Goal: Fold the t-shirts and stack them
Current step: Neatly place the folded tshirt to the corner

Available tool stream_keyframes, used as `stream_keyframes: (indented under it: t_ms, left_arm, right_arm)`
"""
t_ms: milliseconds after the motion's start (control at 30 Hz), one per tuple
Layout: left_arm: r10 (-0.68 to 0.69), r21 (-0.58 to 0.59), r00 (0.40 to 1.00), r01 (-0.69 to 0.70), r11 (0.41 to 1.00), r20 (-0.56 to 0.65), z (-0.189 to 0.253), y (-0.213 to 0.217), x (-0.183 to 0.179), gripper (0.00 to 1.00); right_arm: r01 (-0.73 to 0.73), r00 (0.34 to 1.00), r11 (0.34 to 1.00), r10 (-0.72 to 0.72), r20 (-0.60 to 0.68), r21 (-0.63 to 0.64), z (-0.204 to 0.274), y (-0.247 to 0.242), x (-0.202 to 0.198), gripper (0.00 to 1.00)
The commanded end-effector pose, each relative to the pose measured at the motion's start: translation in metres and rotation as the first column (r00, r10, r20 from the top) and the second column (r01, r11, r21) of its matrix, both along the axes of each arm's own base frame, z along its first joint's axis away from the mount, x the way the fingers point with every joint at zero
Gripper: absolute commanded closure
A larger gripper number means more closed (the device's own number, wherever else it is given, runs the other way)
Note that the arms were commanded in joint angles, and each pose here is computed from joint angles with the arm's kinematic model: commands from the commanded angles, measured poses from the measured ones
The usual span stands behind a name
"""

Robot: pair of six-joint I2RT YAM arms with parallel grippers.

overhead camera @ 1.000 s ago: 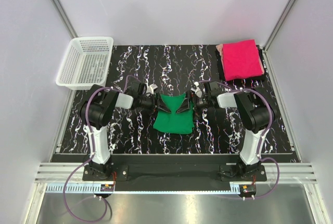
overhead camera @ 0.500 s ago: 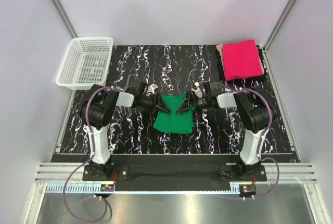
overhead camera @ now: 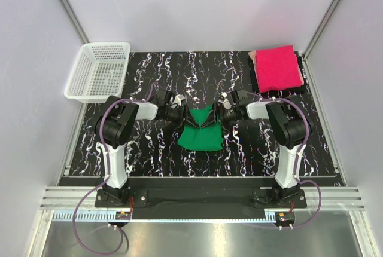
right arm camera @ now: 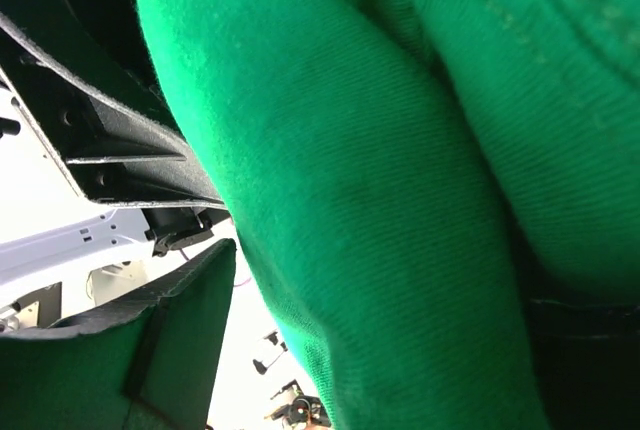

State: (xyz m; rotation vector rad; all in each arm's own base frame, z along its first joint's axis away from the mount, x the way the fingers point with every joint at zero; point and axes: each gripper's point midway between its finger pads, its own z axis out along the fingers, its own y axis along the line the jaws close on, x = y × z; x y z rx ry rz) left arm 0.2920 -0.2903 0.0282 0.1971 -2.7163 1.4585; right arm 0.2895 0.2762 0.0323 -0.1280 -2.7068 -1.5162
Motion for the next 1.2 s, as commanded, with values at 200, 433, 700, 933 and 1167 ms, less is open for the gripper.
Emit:
stream_keyframes:
  t_ms: [200,433,700,933,1167]
  left_arm:
    - [0.05,0.262,0.999,-0.048,0.964,-0.003,-0.064,0.027,-0.007,0.46]
    - [0.054,0.269,0.999,-0.051,0.962,-0.002,-0.063,0.029,-0.008,0.46]
    - [0.045,0.279,0.999,-0.043,0.959,0.0,-0.062,0.033,-0.012,0.46]
    - [0.052,0.284,0.999,-0.051,0.957,0.005,-0.06,0.041,-0.014,0.43]
    - [0.064,0.291,0.998,-0.064,0.955,0.01,-0.057,0.05,-0.017,0.39]
  right_arm:
    - [0.066,0.997,0.94,-0.054,0.047,-0.335,-0.079,-0.037,0.001,0.24]
    - [0.067,0.997,0.934,-0.055,0.047,-0.35,-0.078,-0.039,0.002,0.99]
    - [0.071,0.996,0.93,-0.046,0.077,-0.36,-0.073,-0.041,0.01,1.0]
    - [0.067,0.992,0.924,-0.021,0.124,-0.378,-0.059,-0.042,0.03,1.0]
    - [0.096,0.986,0.914,-0.034,0.163,-0.393,-0.048,-0.05,0.061,1.0]
